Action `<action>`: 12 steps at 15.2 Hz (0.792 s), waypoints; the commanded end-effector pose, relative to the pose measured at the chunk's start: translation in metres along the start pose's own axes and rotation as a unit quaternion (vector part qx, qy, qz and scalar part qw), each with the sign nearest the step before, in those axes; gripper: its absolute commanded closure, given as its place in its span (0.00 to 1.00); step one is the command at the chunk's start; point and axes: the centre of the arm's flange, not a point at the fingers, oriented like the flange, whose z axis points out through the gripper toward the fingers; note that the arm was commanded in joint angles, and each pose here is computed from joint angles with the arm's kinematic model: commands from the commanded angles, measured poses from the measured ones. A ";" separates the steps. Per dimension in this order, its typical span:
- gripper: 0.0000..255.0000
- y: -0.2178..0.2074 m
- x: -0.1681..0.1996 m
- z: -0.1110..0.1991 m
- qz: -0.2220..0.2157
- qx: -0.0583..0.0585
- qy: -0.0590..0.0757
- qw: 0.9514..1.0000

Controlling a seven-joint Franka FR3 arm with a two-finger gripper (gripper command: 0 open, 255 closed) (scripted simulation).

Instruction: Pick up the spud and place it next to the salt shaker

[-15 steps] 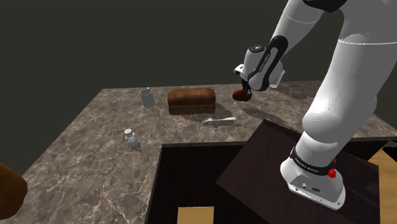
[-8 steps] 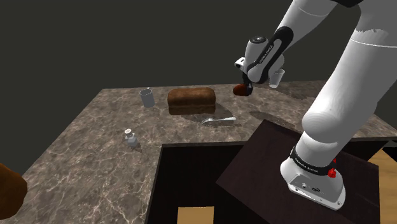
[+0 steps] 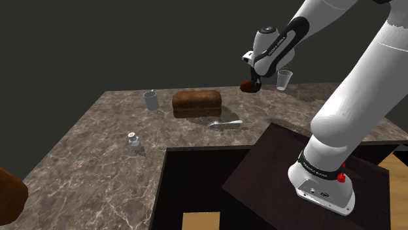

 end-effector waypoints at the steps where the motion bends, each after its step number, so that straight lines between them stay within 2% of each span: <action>1: 1.00 0.004 -0.001 -0.010 0.000 0.000 0.000 1.000; 8: 1.00 0.015 -0.002 -0.042 0.000 0.000 0.000 1.000; 12: 1.00 -0.010 0.043 -0.052 0.000 0.000 0.000 1.000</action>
